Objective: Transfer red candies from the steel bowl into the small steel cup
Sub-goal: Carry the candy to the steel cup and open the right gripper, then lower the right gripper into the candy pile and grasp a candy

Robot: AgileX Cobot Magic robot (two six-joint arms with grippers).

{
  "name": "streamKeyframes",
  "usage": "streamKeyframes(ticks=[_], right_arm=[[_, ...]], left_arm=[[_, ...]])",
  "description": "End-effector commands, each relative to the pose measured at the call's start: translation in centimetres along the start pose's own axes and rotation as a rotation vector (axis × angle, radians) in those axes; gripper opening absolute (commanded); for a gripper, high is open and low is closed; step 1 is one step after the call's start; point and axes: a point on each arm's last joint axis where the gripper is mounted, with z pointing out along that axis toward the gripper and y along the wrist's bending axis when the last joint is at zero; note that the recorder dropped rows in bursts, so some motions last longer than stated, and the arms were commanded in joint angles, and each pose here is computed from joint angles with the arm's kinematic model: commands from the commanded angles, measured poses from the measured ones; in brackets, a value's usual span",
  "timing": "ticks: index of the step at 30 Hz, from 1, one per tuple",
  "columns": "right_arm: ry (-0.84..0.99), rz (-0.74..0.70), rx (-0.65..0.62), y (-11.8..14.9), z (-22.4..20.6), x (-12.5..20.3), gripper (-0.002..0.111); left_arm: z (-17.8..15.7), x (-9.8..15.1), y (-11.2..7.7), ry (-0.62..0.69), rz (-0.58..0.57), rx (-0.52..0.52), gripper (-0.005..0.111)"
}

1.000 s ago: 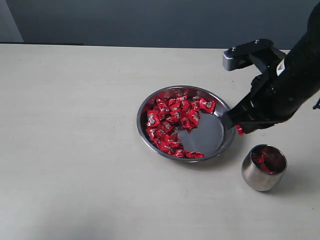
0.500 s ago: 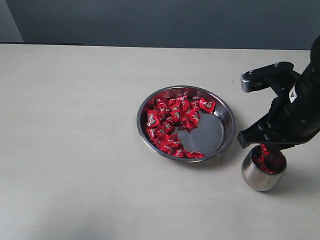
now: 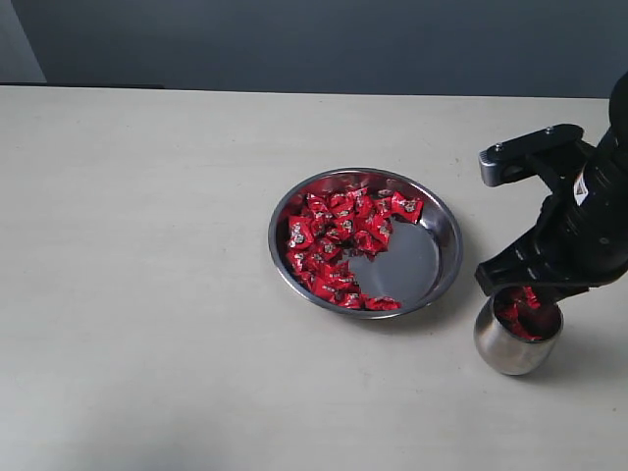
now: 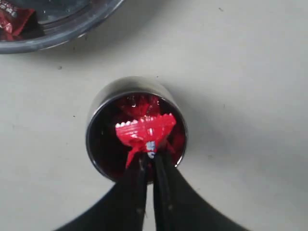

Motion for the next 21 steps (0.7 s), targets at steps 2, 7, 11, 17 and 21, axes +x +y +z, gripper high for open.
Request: streamKeyframes(ticks=[2, 7, 11, 17, 21], right_arm=[[0.002, -0.003, 0.01, -0.2, -0.1, 0.2, 0.024], [-0.023, -0.01, 0.016, -0.2, -0.1, -0.1, 0.026], [-0.111, -0.008, -0.005, -0.1, -0.2, -0.9, 0.026], [-0.301, -0.065, -0.153, 1.3, -1.2, -3.5, 0.026], [-0.338, -0.108, -0.207, 2.1, -0.9, -6.0, 0.029]], left_arm=[[0.0, -0.1, 0.0, -0.011, -0.002, 0.007, 0.0], [0.0, -0.1, 0.0, -0.011, -0.002, 0.007, 0.0], [0.0, -0.1, 0.0, -0.011, -0.002, 0.007, 0.0], [0.0, -0.1, 0.0, -0.011, -0.002, 0.007, 0.0], [0.0, -0.1, 0.0, -0.011, -0.002, 0.007, 0.0]])
